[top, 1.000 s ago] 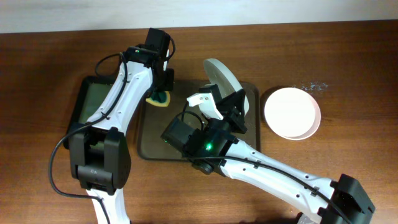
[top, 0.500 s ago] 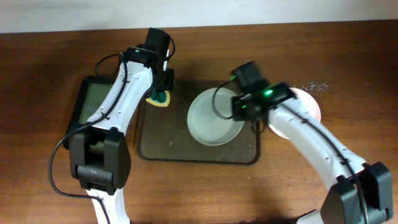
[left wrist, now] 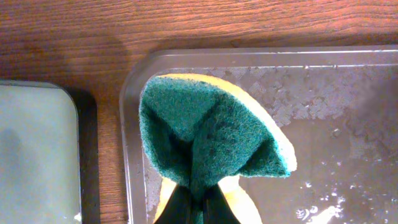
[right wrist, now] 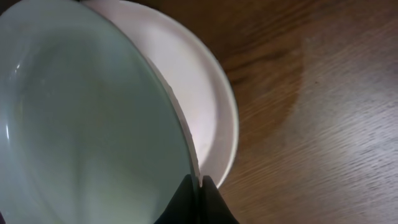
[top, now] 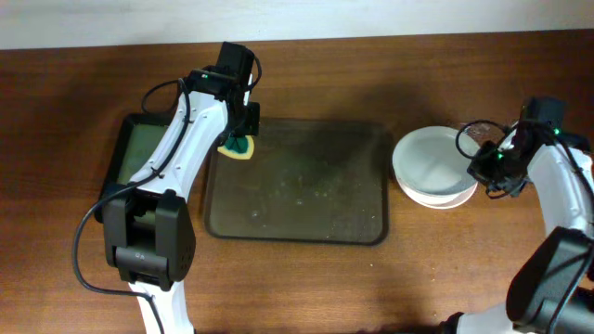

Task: Clean dirty plates on tray and stack at the side

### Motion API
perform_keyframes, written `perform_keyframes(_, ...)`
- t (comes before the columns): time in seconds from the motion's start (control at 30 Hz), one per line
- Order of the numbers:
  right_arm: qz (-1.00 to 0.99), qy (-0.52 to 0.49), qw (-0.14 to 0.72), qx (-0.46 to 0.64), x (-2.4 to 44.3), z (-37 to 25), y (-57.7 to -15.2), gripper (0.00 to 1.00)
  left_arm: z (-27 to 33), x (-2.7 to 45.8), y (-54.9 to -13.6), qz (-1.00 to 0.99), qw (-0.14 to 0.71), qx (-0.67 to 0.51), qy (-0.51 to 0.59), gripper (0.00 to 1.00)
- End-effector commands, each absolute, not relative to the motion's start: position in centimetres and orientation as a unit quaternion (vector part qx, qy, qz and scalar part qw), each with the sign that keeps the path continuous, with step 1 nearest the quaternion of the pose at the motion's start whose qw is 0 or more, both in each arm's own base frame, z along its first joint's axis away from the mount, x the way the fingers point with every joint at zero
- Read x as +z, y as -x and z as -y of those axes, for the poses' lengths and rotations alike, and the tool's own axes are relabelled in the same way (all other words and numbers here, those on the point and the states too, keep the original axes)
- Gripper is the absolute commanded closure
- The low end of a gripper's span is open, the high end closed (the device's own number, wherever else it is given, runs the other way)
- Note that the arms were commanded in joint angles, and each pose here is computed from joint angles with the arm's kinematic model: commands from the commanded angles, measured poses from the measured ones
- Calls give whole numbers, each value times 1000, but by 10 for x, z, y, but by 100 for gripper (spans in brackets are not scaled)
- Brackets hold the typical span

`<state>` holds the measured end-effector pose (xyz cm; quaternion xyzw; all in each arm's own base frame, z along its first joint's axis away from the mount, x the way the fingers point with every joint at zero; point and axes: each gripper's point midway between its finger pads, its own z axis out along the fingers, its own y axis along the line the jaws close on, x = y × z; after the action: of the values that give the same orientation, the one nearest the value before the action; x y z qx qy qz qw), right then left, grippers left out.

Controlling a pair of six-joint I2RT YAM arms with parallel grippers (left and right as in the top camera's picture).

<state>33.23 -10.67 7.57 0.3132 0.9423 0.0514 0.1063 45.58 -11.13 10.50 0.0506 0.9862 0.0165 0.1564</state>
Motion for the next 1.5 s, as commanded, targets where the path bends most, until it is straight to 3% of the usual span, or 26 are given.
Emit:
perform_keyframes(0.0, -944, -318, 82, 32, 54, 113, -325, 96, 113, 110, -461, -985, 164, 10, -43, 100)
perform_keyframes(0.03, -944, -319, 78, 32, 51, 113, -325, 96, 113, 110, -461, -985, 164, 10, -43, 100)
perform_keyframes(0.07, -944, -319, 74, 32, 48, 112, -325, 84, 113, 110, -461, -985, 164, 10, -43, 100)
perform_keyframes(0.1, -945, -318, 74, 33, 48, 112, -325, 61, 113, 110, -461, -985, 164, 10, -43, 100)
perform_keyframes(0.17, -944, -317, 72, 55, 53, 105, -327, 31, 110, 111, -462, -984, 166, 13, -58, 100)
perform_keyframes(0.3, -950, -277, 121, 75, 115, 92, -345, 24, 69, 129, -457, -985, 137, 35, -94, 100)
perform_keyframes(0.4, -957, -215, 170, 90, 165, 55, -360, 12, 25, 126, -447, -984, 102, 52, -137, 100)
perform_keyframes(0.67, -980, -76, 150, 105, 157, -48, -364, 8, -62, 114, -430, -996, 71, 34, -35, 100)
perform_keyframes(0.8, -981, -66, 151, 104, 157, -55, -364, 7, -74, 85, -419, -997, 49, 47, -26, 100)
perform_keyframes(0.97, -982, -66, 142, 103, 155, -55, -360, 7, -90, 37, -426, -995, 87, 57, -8, 100)
perform_keyframes(1.03, -983, -67, 138, 102, 155, -54, -358, 7, -93, 26, -426, -994, 94, 58, -4, 95)
perform_keyframes(1.1, -983, -67, 135, 102, 154, -54, -357, 7, -93, 17, -423, -994, 95, 58, -3, 71)
perform_keyframes(1.13, -984, -62, 135, 101, 154, -54, -357, 7, -93, 17, -423, -994, 95, 58, -3, 50)
perform_keyframes(1.17, -984, -57, 136, 100, 154, -54, -357, 7, -93, 18, -424, -994, 97, 58, 1, 43)
perform_keyframes(1.27, -983, -57, 138, 102, 155, -54, -358, 6, -82, 52, -437, -991, 126, 30, 18, 41)
perform_keyframes(1.37, -982, -56, 149, 104, 172, -54, -358, 2, -78, 138, -451, -980, 197, 37, 12, 39)
perform_keyframes(1.4, -981, -55, 155, 104, 181, -54, -359, 2, -72, 162, -453, -974, 224, 30, 8, 31)
perform_keyframes(1.43, -979, -53, 165, 104, 195, -54, -358, 2, -65, 182, -454, -969, 247, 18, 1, 0)
perform_keyframes(1.47, -978, -24, 184, 100, 223, -53, -354, 2, -56, 203, -451, -962, 272, 7, -7, 1)
